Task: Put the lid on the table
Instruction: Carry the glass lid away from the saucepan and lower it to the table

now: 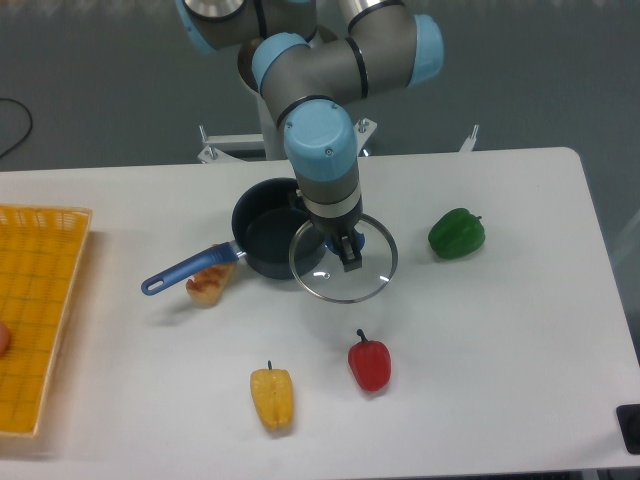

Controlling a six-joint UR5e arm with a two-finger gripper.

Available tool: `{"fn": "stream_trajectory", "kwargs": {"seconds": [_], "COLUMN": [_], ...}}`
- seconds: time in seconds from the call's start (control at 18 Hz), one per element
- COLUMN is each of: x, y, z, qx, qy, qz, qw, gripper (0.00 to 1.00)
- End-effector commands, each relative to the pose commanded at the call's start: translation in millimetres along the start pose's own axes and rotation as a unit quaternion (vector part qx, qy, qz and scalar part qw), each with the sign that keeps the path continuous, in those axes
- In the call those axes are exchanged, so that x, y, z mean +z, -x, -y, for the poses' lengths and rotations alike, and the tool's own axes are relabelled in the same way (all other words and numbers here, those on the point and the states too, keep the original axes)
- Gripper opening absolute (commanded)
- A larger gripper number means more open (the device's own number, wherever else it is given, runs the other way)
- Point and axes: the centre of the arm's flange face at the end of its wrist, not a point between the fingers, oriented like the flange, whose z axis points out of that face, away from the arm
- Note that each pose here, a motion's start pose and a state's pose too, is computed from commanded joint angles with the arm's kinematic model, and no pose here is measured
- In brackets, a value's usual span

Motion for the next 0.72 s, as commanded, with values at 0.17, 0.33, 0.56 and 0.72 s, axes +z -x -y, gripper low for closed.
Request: {"fn": "stream_trajectory", "kwargs": {"seconds": [0.17,0.33,0.56,0.72], "x": [4.3,3.3,22.4,18.8], "y": [-2.0,1.0,15.3,22.0], "z": [0.6,-1.6,-30.0,-36.4], "qx": [0.001,0.0,-0.007,-0.008], "qy": [0.0,0.001,0.0,-0.001], "qz": [-0.005,-0.003,-0.015,-0.004], "qw": [1.0,1.0,0.9999,1.0], "gripper": [0.66,0.66,0.66,0.66]}}
